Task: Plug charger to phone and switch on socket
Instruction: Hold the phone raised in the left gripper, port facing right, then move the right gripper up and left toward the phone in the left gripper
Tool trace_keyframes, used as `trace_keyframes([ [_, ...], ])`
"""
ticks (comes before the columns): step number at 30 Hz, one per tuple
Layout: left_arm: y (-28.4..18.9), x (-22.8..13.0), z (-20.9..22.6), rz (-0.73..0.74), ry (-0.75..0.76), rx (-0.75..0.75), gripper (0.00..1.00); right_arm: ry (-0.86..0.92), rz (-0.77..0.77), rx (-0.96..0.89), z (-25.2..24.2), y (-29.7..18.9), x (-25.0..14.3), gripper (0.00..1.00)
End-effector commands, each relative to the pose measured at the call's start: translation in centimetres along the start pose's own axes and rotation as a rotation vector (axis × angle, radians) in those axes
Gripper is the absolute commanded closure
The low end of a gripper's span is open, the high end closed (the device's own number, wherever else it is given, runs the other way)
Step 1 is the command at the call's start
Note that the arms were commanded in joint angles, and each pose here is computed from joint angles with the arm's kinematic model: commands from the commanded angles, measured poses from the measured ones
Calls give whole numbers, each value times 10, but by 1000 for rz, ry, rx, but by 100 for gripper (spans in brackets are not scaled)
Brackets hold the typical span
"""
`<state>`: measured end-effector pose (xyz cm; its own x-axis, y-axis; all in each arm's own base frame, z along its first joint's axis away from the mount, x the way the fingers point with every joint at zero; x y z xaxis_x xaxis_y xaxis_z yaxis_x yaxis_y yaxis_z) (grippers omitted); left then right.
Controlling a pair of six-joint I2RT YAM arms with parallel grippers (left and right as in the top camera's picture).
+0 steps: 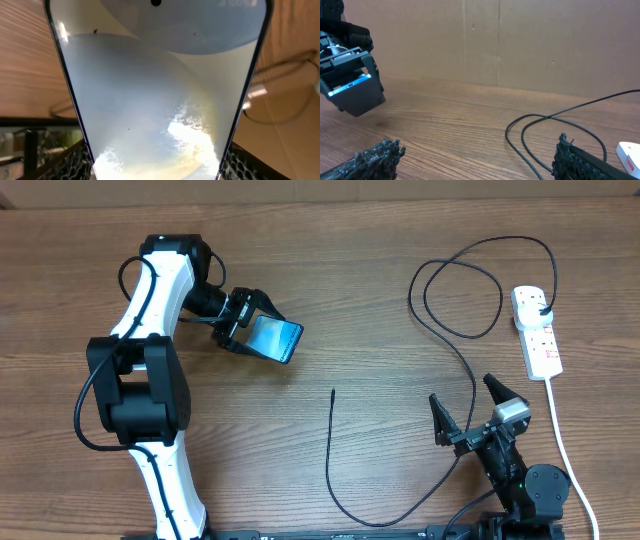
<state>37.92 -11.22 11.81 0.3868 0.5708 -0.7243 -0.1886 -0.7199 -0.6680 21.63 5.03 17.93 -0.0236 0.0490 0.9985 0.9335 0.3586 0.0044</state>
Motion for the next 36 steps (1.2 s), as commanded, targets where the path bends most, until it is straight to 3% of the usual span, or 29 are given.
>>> trace_keyframes([
  [1, -4, 9, 2, -96, 32, 47, 96, 0, 0, -2, 0, 0, -3, 0],
  [17, -6, 20, 2, -158, 120, 67, 96, -7, -18, -1, 0, 0, 1, 0],
  [20, -6, 20, 2, -158, 120, 67, 96, -31, -86, 18, 3, -1, 17, 0],
  [24, -5, 19, 1, -154, 122, 61, 96, 99, -193, -16, -3, -5, 44, 0],
  [36, -5, 19, 1, -153, 125, 62, 96, 169, -119, -50, -10, -4, 66, 0],
])
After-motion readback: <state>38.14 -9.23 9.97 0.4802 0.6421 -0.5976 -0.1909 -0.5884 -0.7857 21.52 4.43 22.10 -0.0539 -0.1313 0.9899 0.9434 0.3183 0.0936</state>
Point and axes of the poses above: each gripper's point midway between its finger pads, its own y axis out along the fingers, its own z axis along the line the jaws close on, x = y × z, the point moved 2 cm from there along -y, back along the fingers, and after that the axes turned 4 degrees about -y, right-handed, at the moved point
